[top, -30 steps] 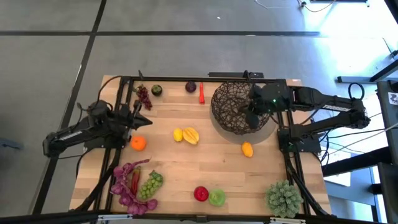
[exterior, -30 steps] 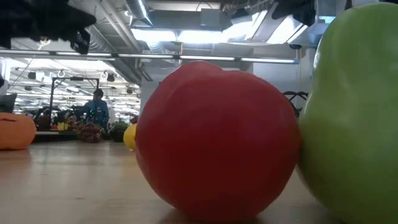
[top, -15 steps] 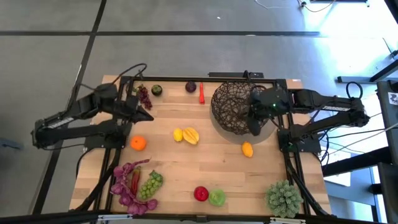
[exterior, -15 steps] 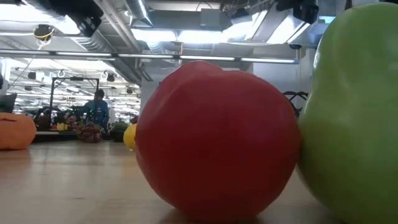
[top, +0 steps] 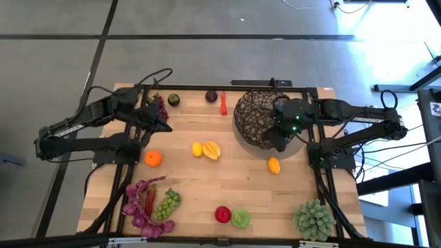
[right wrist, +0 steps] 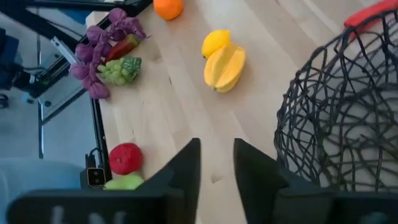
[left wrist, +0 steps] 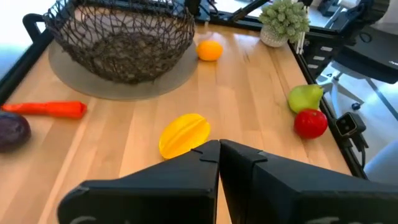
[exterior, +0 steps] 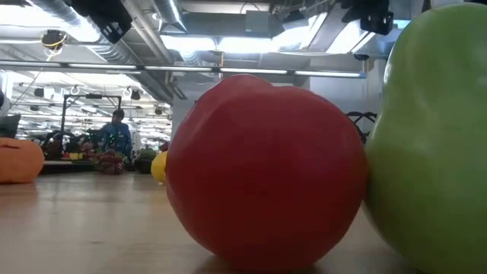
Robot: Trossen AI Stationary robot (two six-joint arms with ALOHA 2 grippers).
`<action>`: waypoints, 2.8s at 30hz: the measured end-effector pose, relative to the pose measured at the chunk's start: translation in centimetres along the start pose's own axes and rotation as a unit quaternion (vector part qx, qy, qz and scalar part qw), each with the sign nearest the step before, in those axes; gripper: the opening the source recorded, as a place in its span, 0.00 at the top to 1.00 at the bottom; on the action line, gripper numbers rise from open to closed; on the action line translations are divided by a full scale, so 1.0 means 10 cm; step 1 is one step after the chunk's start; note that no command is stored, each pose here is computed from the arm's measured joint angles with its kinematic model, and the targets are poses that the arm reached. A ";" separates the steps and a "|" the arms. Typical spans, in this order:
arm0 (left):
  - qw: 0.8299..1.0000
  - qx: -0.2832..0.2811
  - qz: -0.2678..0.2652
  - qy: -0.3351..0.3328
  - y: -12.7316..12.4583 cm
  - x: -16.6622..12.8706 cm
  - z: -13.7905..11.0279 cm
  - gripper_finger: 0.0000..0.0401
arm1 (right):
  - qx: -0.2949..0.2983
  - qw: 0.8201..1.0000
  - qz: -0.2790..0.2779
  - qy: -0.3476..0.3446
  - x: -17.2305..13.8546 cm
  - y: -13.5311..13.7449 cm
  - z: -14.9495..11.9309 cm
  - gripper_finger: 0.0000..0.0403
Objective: Build produce basket
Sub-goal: Put the lemon into the black wire basket
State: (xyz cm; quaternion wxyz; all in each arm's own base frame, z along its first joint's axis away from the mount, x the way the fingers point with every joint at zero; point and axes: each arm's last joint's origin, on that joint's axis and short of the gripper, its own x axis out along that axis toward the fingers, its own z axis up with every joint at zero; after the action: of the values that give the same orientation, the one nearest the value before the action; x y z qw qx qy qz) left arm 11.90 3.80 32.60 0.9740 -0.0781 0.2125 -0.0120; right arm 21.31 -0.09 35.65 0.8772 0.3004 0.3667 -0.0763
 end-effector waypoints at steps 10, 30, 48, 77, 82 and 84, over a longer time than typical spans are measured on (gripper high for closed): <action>1.000 0.010 -0.029 0.001 -0.02 0.00 0.00 1.00 | 0.157 0.984 -0.054 0.063 0.13 -0.07 -0.08 0.50; 0.999 0.029 -0.033 -0.001 -0.02 0.00 0.00 1.00 | 0.347 0.862 -0.185 0.318 0.86 -0.06 -0.39 0.49; 0.998 0.058 -0.026 0.001 -0.02 0.00 -0.01 1.00 | 0.313 0.874 -0.171 0.329 1.01 0.00 -0.43 0.49; 0.998 0.054 0.021 0.005 0.01 0.00 -0.01 1.00 | 0.314 0.869 -0.214 0.317 0.99 0.09 -0.55 0.49; 0.998 0.054 0.020 0.005 0.01 0.00 -0.01 1.00 | 0.297 0.873 -0.228 0.312 0.95 0.12 -0.61 0.49; 0.998 0.054 0.019 0.005 0.01 0.00 -0.01 1.00 | 0.291 0.875 -0.236 0.308 0.92 0.09 -0.65 0.49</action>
State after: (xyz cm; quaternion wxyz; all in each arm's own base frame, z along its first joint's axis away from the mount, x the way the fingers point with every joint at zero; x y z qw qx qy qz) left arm 11.85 3.90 32.53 0.9758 -0.0215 0.2177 -0.0048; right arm 24.40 5.27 26.15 0.5488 0.4547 0.6399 -0.2874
